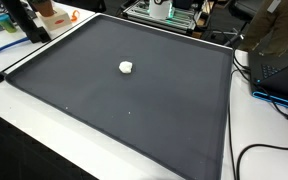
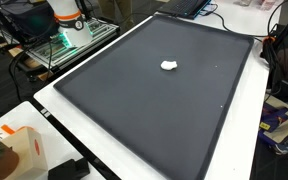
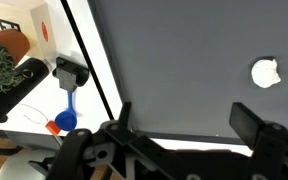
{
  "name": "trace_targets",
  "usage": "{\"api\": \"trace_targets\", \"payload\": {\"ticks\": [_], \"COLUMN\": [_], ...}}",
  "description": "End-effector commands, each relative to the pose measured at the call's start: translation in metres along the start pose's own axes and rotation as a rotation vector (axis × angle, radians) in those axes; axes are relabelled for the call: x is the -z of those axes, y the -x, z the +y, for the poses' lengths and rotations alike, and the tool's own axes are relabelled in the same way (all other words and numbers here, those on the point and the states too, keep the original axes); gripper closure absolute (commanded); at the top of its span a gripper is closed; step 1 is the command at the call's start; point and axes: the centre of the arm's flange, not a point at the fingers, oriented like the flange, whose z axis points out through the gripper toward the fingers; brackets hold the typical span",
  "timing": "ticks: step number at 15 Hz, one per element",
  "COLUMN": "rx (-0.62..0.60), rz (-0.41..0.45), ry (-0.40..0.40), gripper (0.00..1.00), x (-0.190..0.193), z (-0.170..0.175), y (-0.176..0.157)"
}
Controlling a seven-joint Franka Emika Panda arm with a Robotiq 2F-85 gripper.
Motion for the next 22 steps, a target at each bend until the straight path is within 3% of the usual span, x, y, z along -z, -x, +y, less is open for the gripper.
{"api": "trace_targets", "payload": {"ticks": [1,7,11,15,19,22], "rx": [0.133,0.348,0.262,0.194,0.189,0.210], "rz": [0.008,0.073,0.159,0.160,0.141,0.123], "ry": [-0.045,-0.133,-0.269,-0.341,-0.343,-0.339], "gripper": [0.00,0.00,0.00,0.00,0.00,0.00], "x": [-0.026,-0.077,-0.115,-0.159,-0.194,-0.186], "z": [-0.041,-0.105,-0.131,-0.156,-0.172,-0.187], "y": [-0.022,-0.032,-0.038,-0.035,-0.018,-0.010]}}
